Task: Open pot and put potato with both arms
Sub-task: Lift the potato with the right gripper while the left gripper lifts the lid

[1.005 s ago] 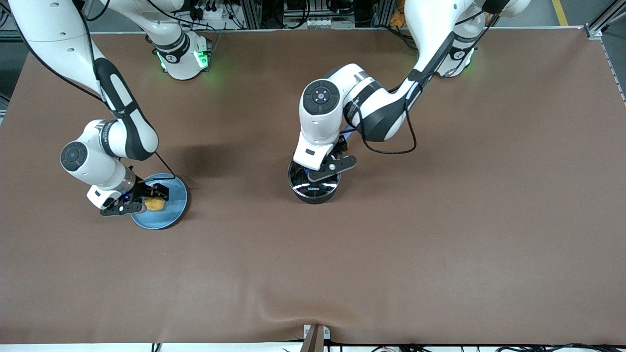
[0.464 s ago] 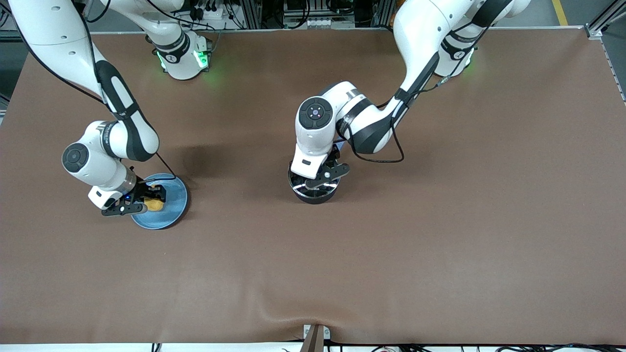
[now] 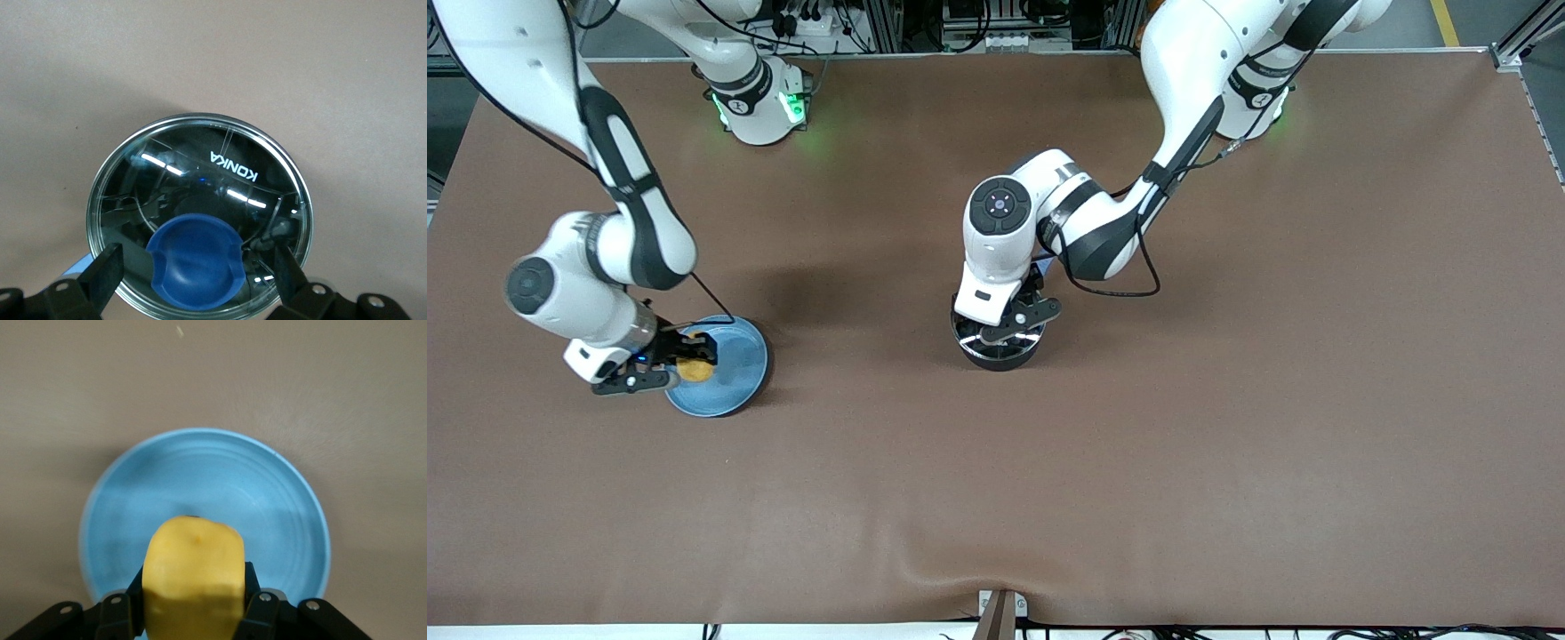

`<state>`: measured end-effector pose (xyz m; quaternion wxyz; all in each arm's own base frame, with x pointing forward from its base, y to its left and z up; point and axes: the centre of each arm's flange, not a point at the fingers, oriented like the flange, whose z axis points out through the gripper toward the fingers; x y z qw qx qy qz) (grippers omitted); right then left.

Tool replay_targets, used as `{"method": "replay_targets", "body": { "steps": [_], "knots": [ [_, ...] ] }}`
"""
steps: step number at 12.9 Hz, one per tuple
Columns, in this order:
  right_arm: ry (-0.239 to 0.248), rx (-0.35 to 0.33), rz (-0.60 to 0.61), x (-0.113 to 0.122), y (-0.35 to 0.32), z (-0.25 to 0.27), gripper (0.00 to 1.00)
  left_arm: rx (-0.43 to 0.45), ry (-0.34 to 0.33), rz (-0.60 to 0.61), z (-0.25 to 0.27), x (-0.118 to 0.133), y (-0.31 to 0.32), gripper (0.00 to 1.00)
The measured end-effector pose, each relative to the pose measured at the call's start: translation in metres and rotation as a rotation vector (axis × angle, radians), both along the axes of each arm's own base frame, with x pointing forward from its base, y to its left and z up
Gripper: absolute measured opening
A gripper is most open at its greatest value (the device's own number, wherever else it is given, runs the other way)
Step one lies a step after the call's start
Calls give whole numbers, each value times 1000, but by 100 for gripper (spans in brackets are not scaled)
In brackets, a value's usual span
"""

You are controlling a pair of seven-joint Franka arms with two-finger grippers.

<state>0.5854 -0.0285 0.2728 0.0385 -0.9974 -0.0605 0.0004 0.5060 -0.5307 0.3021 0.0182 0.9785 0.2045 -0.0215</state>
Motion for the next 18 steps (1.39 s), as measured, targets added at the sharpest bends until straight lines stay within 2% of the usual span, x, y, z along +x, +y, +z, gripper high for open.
{"method": "replay_targets", "body": {
  "steps": [3, 5, 6, 8, 11, 14, 18],
  "knots": [
    [3, 26, 8, -12, 1, 102, 56, 3, 3, 0, -3, 0, 0, 96],
    [-2, 39, -3, -32, -8, 162, 56, 6, 6, -1, -6, -1, 0, 81],
    [-4, 44, -11, -43, -14, 188, 56, 6, 6, -1, -7, -1, 0, 81],
    [7, 54, -18, -62, -22, 232, 56, 5, 4, -1, -6, 0, 0, 61],
    [36, 64, -21, -78, -30, 286, 56, 5, 3, -2, -6, -1, -1, 61],
    [42, 65, -52, -81, -30, 314, 56, -12, -23, 9, 10, 9, 1, 61],
    [50, 56, -75, -78, -19, 313, 56, -26, -87, 83, 100, 48, 55, 61]
  ]
}}
